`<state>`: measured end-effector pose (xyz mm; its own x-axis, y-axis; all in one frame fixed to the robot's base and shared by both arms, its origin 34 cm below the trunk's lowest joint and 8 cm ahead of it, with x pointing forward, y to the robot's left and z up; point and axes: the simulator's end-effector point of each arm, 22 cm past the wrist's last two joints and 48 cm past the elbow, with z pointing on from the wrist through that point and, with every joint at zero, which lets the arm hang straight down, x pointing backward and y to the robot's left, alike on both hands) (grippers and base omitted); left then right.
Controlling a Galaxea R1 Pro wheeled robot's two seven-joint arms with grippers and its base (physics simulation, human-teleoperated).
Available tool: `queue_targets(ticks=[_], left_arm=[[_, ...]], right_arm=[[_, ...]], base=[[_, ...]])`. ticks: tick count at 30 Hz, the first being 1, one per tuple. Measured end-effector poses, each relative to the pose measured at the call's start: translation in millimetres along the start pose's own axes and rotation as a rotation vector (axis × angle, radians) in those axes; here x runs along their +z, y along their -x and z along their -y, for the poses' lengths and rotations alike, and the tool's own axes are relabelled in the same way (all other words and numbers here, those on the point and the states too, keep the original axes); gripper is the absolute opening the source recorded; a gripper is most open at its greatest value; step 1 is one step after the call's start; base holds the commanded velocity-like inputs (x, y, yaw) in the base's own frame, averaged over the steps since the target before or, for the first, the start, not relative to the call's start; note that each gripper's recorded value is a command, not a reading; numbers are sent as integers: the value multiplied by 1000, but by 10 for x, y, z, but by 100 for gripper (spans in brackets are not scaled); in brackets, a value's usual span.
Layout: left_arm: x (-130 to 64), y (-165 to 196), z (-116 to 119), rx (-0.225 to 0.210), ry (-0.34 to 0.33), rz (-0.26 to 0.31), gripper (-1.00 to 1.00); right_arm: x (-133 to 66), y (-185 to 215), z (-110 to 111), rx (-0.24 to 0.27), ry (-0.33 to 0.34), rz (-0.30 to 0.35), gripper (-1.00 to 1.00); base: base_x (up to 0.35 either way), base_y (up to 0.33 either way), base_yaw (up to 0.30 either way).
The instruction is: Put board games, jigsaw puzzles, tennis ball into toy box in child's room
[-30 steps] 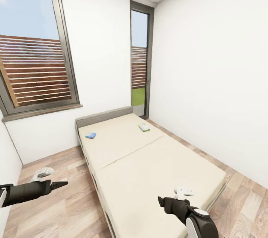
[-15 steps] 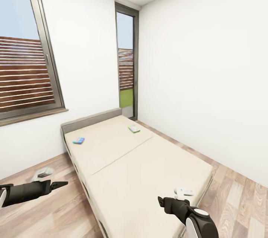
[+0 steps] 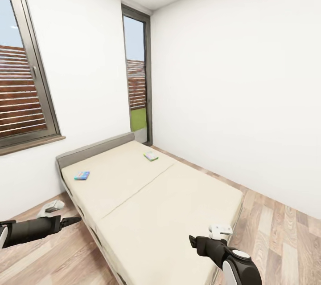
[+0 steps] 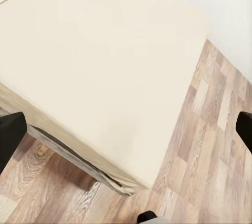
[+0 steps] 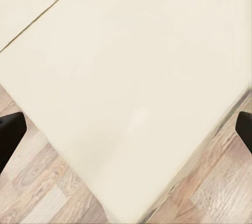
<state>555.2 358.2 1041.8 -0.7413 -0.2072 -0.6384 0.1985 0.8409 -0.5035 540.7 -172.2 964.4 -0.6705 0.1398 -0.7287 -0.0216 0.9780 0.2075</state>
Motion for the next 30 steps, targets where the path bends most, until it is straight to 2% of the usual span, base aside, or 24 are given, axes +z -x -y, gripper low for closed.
queue_targets(ticks=[17,30], left_arm=[[-40,35,32,7,-3,12,100],[-72,62,58,12,-5,21,100]], right_arm=[[-35,44,-12,-2,2,13,100],[-62,77,-21,-4,3,23,100]], base=[[0,52,-249],[25,214,-249]])
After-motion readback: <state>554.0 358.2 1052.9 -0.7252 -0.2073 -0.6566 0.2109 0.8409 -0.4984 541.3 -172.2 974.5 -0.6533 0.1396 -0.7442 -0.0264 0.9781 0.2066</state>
